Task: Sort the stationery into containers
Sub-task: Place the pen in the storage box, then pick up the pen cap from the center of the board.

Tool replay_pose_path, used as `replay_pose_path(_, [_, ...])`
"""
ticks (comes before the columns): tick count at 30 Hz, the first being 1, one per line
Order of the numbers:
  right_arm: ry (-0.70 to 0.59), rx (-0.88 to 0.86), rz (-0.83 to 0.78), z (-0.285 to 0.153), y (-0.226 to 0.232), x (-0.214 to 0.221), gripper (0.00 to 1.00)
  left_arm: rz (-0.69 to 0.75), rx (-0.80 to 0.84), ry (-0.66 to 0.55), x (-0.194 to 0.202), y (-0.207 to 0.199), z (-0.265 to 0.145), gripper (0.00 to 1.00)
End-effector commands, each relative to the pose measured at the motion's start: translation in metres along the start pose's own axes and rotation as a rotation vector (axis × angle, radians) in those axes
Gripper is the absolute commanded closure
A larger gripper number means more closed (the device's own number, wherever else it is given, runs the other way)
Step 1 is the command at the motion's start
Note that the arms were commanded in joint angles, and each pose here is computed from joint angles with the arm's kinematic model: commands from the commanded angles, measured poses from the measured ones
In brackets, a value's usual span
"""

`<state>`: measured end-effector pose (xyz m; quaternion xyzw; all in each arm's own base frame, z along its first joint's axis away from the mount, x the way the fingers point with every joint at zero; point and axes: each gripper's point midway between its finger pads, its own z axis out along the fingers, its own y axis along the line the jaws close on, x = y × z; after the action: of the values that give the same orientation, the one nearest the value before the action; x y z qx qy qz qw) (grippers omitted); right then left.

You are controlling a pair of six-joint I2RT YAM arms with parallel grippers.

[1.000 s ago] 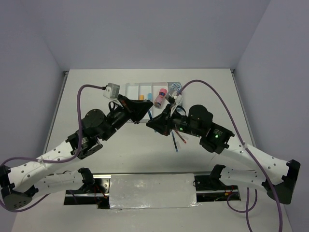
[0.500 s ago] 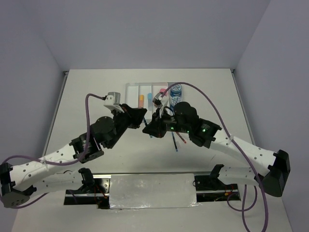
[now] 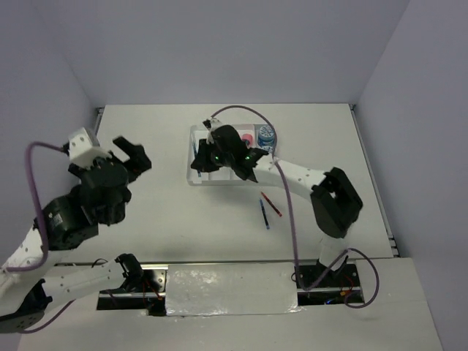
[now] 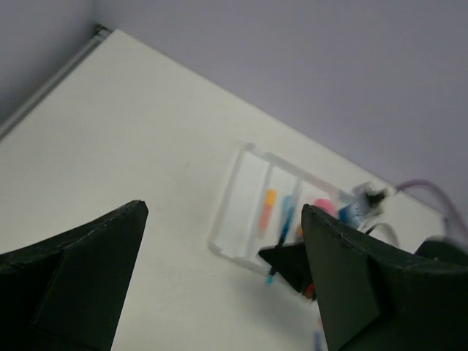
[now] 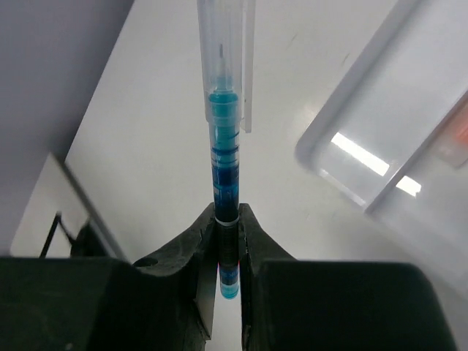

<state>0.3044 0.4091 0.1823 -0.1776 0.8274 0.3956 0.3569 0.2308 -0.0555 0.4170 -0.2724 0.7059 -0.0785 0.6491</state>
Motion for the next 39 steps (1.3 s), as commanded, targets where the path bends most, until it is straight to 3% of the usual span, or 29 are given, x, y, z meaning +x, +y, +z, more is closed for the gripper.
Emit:
replay_pose_path(1, [-0.076, 0.152, 0.150, 0.037, -0.027, -0.048, 1.00, 0.211, -0.031, 0.029, 0.062, 0.042, 0.010, 0.01])
replay_pose_path(2, [-0.055, 0.213, 0.164, 0.045, -0.040, -0.047, 1.00, 0.198, -0.009, 0.040, 0.067, 0.045, 0.007, 0.01])
replay_pose_path(3, [-0.101, 0.210, 0.174, 0.050, -0.035, -0.073, 1.00, 0.187, -0.006, 0.066, 0.075, 0.049, 0.006, 0.01])
replay_pose_path(5, [-0.051, 0.318, 0.217, 0.073, -0.066, -0.054, 1.00, 0.214, 0.023, 0.105, 0.085, 0.048, 0.004, 0.01])
replay_pose_path(6, [-0.094, 0.324, 0.247, 0.076, -0.066, -0.076, 1.00, 0.245, 0.021, 0.121, 0.089, 0.051, 0.003, 0.01])
replay_pose_path(11, [0.021, 0.396, 0.287, 0.114, -0.103, -0.043, 0.94, 0.309, 0.035, 0.156, 0.099, 0.049, -0.001, 0.01])
replay_pose_path(16, [0.054, 0.402, 0.317, 0.117, -0.116, -0.020, 0.90, 0.292, 0.047, 0.152, 0.097, 0.048, -0.002, 0.01])
replay_pose_path(19, [0.070, 0.409, 0.318, 0.120, -0.122, -0.010, 0.84, 0.272, 0.059, 0.146, 0.093, 0.051, -0.005, 0.01])
replay_pose_path(27, [0.124, 0.369, 0.311, 0.124, -0.117, 0.002, 0.51, 0.266, 0.069, 0.146, 0.092, 0.052, -0.008, 0.01])
replay_pose_path(32, [0.076, 0.347, 0.295, 0.105, -0.103, -0.020, 0.49, 0.263, 0.066, 0.144, 0.091, 0.053, -0.009, 0.01])
replay_pose_path(35, [0.011, 0.279, 0.215, 0.076, -0.075, -0.054, 0.49, 0.260, 0.072, 0.143, 0.091, 0.053, -0.009, 0.01])
replay_pose_path(36, [-0.039, 0.228, 0.176, 0.051, -0.052, -0.079, 0.49, 0.259, 0.076, 0.143, 0.091, 0.052, -0.010, 0.01])
replay_pose_path(39, [-0.089, 0.214, 0.025, -0.008, -0.032, -0.095, 0.49, 0.262, 0.086, 0.148, 0.092, 0.051, -0.011, 0.01])
